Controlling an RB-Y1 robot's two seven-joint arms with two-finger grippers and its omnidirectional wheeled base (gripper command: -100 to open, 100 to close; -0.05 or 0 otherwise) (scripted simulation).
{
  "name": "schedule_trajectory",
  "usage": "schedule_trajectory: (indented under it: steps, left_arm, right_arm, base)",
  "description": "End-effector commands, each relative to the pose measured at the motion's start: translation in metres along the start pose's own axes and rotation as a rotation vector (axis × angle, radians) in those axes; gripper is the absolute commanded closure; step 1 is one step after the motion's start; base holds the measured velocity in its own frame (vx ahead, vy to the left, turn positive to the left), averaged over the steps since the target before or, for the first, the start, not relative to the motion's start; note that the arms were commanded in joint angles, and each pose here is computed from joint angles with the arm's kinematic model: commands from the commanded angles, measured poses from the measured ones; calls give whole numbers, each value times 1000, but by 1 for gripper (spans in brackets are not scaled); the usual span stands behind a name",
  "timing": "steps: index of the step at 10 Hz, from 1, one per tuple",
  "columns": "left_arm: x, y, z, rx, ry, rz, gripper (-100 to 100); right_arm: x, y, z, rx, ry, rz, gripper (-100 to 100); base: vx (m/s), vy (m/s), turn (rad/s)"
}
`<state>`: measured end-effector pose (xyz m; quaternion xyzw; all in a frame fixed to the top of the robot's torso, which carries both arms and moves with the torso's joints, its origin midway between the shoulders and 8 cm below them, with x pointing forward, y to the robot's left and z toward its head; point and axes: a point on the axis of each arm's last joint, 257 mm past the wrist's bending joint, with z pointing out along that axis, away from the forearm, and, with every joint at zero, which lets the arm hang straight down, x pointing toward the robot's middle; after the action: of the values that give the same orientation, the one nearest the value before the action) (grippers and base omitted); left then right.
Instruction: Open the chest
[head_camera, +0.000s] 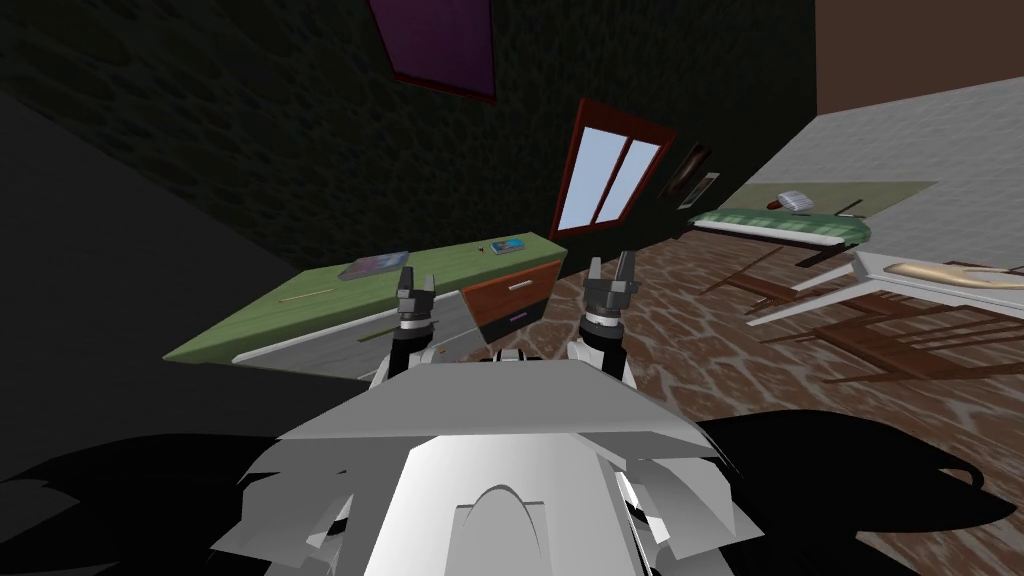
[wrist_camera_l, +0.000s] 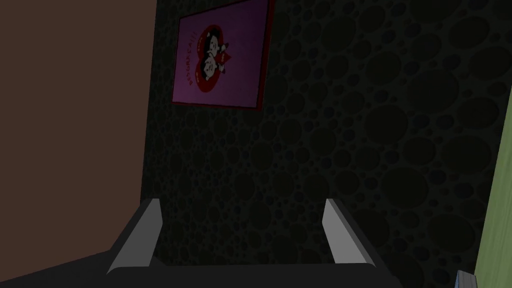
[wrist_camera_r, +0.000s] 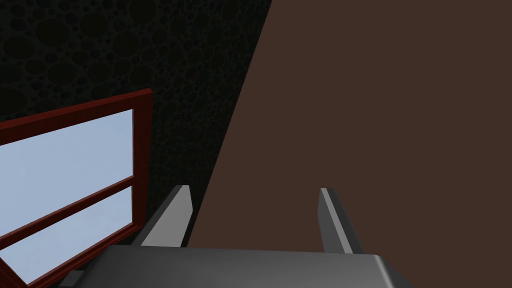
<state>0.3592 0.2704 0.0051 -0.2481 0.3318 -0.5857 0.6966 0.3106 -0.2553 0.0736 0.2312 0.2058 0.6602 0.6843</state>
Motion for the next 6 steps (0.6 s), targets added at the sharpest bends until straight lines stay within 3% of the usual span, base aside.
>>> schedule_trajectory:
  steps: [1,6]
  left_arm:
    - [-5,33,-8,-72,5,15,-100]
    - [-17,85,-27,-185,-11,30,-100]
  right_arm:
    - [0,0,0,0,0,0,0]
    - [0,0,0,0,0,0,0]
  base:
    - [77,-211,41]
    - [68,-130,39]
